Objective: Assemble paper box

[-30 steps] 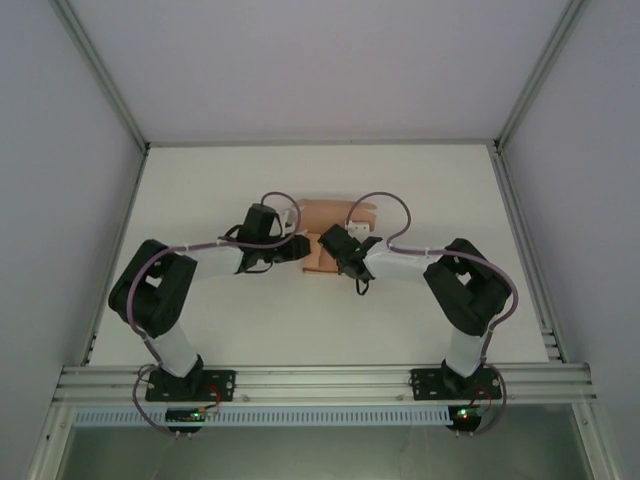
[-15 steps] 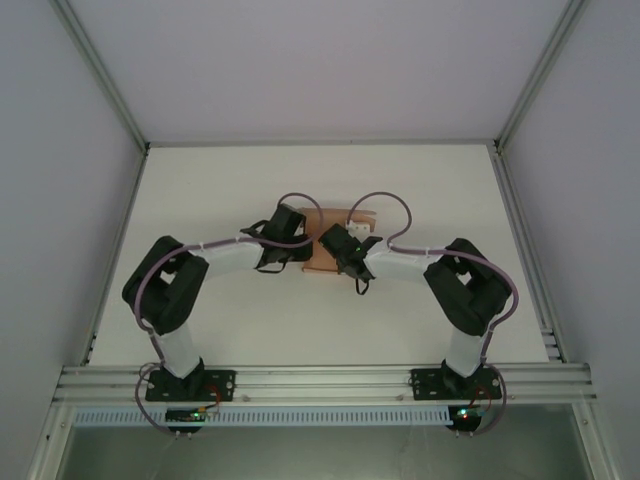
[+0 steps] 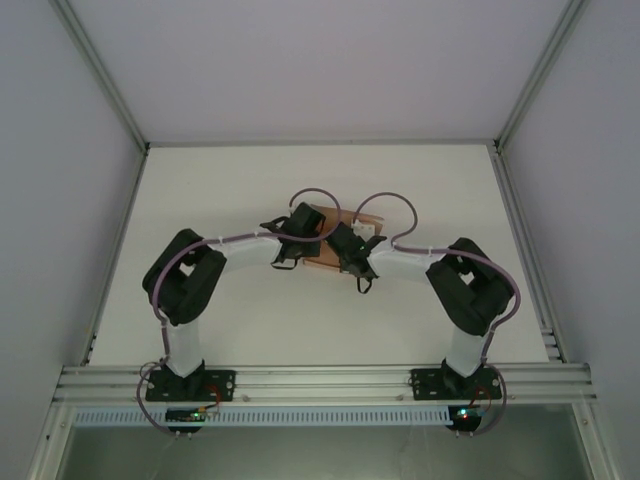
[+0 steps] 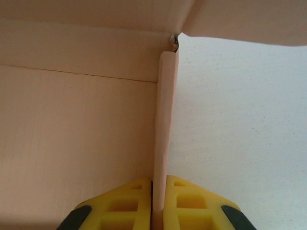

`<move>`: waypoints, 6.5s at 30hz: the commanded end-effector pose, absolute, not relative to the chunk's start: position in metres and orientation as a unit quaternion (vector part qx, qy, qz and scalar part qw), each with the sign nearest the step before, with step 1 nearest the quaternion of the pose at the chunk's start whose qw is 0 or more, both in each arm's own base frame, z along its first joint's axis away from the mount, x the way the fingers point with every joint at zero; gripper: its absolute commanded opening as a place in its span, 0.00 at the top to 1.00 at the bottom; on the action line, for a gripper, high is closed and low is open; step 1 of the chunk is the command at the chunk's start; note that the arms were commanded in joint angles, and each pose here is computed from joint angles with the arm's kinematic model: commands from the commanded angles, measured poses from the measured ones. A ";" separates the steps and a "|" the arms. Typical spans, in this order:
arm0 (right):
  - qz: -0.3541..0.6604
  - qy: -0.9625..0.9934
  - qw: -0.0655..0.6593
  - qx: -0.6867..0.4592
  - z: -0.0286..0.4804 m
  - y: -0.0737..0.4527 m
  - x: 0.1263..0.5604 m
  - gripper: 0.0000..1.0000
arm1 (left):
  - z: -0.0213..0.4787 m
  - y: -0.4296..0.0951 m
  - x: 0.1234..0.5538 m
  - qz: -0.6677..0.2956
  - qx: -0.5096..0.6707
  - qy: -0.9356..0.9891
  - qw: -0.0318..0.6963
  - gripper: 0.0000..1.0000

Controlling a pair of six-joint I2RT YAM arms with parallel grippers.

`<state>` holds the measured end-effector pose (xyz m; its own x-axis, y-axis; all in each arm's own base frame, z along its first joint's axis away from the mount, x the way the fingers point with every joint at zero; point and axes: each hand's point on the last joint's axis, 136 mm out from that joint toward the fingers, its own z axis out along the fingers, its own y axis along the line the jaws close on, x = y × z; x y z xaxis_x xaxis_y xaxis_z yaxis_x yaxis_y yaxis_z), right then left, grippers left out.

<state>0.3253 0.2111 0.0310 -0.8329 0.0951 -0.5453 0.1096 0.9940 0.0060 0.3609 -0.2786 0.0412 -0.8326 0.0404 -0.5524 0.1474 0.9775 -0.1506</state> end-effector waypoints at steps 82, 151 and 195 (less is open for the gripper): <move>0.121 0.862 0.346 -0.350 0.188 0.183 0.340 0.20 | 0.167 -0.256 0.381 -0.146 0.319 0.889 0.295 0.00; 0.074 0.874 0.479 0.019 0.135 0.233 0.413 0.95 | 0.094 -0.305 0.388 -0.259 0.074 0.919 0.287 1.00; 0.000 0.871 0.488 -0.057 0.061 0.239 0.335 0.86 | 0.080 -0.256 0.374 -0.357 -0.041 0.919 0.160 0.19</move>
